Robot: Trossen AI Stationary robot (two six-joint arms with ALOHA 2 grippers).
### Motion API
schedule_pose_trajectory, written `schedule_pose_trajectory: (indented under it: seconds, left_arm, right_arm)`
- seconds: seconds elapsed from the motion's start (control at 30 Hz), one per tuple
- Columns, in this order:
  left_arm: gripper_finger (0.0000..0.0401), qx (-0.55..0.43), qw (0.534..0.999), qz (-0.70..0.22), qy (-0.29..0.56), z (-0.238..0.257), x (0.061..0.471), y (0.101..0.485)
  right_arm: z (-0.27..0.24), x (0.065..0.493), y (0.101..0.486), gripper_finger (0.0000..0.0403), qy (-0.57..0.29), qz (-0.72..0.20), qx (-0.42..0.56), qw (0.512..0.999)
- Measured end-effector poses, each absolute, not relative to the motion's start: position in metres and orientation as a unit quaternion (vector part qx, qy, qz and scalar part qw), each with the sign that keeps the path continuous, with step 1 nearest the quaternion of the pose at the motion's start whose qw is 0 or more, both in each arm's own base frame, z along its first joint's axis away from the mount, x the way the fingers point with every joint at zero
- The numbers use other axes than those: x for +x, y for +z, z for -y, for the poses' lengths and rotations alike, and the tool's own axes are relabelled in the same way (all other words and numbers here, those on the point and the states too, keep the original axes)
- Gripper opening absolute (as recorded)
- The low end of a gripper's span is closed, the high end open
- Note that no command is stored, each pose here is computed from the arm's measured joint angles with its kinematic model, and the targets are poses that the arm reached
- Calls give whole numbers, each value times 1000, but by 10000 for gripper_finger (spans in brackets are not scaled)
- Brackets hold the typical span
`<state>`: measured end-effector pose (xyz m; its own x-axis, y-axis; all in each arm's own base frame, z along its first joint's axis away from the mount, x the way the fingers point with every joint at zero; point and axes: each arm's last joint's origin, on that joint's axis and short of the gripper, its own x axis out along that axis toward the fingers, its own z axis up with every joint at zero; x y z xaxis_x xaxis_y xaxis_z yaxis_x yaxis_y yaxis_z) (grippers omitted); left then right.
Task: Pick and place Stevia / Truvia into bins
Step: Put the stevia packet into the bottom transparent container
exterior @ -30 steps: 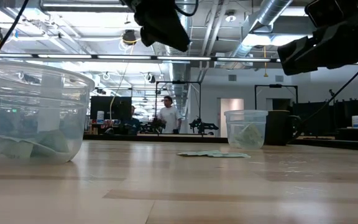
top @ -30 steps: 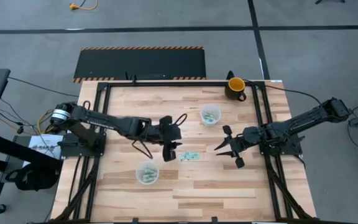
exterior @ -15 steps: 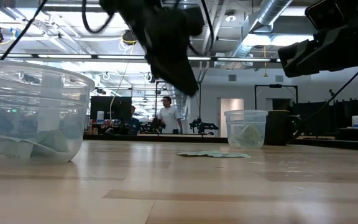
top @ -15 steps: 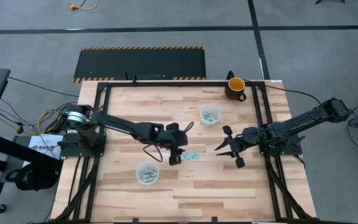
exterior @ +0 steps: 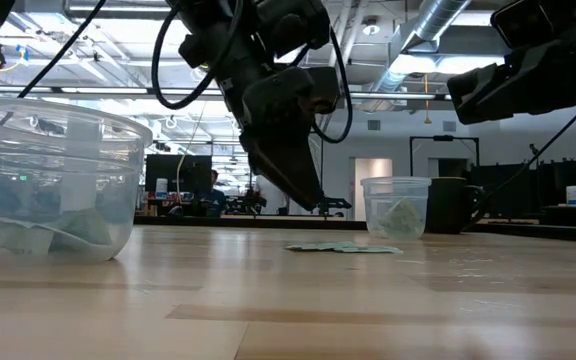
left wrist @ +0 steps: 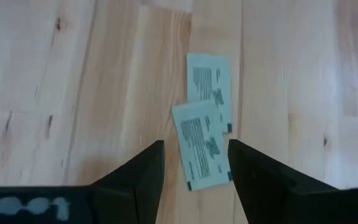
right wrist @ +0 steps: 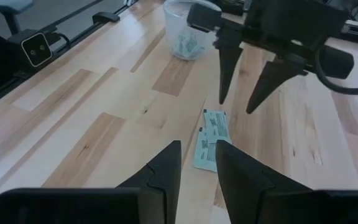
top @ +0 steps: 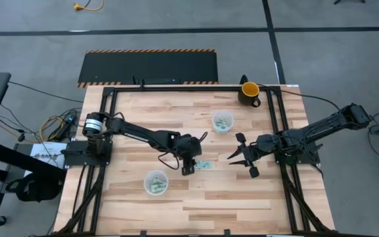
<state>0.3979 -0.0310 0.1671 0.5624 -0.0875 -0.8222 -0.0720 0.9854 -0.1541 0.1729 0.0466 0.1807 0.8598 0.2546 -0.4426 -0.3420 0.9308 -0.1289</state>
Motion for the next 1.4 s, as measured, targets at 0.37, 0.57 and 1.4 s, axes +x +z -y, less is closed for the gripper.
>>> schedule_pose_trajectory:
  seconds: [0.37,0.57,1.4]
  left_arm:
    - [167,-106,855,-505,-55,35,409,142]
    - [167,-106,848,-515,-66,35,412,141]
    - [167,-98,847,-519,-54,30,411,141]
  right_arm:
    - [-47,173,180,93,155,-216,-102,958]
    - [-47,173,180,93,155,-217,-102,958]
    - [-46,173,180,93,155,-218,-103,958]
